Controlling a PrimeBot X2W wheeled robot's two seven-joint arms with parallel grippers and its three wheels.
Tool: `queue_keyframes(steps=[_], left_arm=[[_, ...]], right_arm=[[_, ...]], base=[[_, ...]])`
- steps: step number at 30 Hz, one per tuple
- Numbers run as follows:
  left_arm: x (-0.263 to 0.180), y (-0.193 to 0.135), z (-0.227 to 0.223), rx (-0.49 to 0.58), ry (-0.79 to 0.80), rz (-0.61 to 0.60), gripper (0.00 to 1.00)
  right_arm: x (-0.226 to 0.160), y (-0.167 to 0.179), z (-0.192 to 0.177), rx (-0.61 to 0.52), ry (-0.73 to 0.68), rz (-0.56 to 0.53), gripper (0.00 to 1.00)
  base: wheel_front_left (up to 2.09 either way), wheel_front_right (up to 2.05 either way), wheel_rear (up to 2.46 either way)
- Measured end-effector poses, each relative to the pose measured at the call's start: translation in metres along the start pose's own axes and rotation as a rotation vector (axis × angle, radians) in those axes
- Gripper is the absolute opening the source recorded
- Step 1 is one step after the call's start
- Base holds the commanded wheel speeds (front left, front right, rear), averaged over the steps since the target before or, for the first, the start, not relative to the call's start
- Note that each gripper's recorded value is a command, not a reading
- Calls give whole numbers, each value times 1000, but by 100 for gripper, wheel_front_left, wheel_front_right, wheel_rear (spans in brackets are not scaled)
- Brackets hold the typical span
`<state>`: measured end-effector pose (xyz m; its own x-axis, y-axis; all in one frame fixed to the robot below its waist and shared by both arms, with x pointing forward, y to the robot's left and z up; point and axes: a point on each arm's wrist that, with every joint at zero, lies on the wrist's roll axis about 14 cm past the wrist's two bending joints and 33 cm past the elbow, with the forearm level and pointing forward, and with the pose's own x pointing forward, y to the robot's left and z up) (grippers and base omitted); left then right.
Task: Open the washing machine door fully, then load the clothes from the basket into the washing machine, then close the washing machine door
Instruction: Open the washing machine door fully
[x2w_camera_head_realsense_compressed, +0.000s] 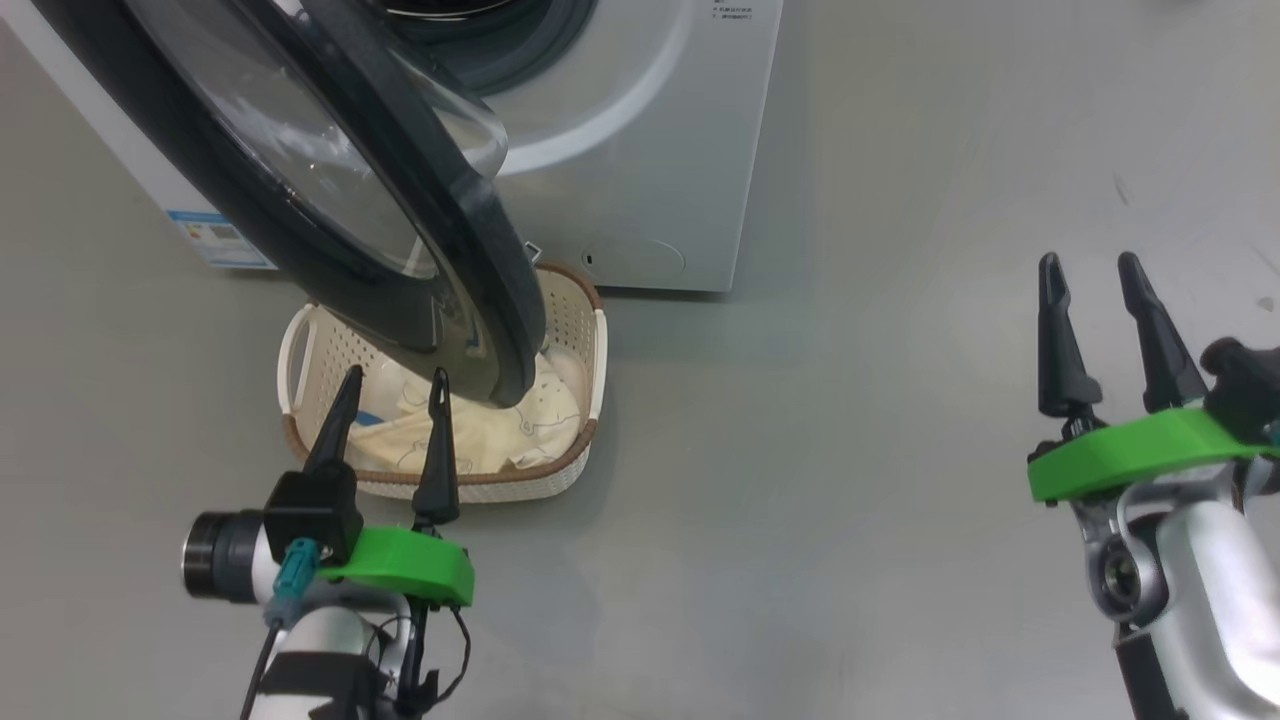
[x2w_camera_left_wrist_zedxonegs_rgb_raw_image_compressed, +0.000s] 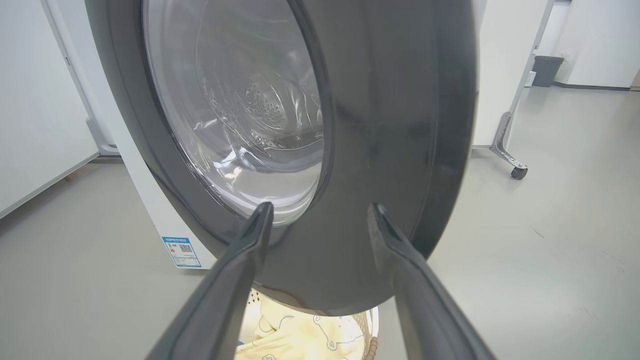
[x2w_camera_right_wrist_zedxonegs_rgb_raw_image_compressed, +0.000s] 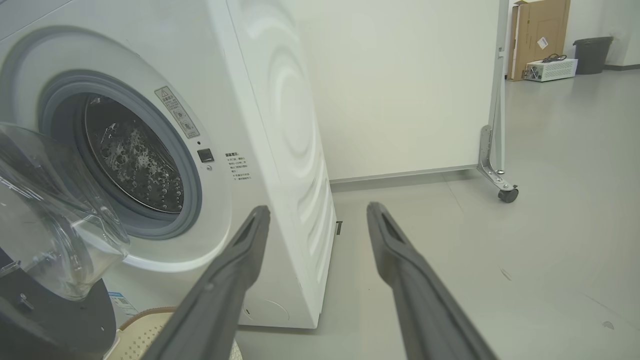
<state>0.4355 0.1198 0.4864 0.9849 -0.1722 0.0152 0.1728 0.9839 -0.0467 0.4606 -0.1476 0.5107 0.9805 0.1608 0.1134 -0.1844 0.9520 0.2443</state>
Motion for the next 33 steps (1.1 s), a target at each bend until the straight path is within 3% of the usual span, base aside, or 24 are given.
queue_keyframes(steps=[14,33], left_arm=[[-24,-7,2,2,6,-11,100],[-34,-9,2,3,10,-19,100]], right_arm=[[-67,-1,-6,-152,51,-44,100],[-95,-1,7,-198,29,-67,100]], base=[[0,0,0],[0,0,0]])
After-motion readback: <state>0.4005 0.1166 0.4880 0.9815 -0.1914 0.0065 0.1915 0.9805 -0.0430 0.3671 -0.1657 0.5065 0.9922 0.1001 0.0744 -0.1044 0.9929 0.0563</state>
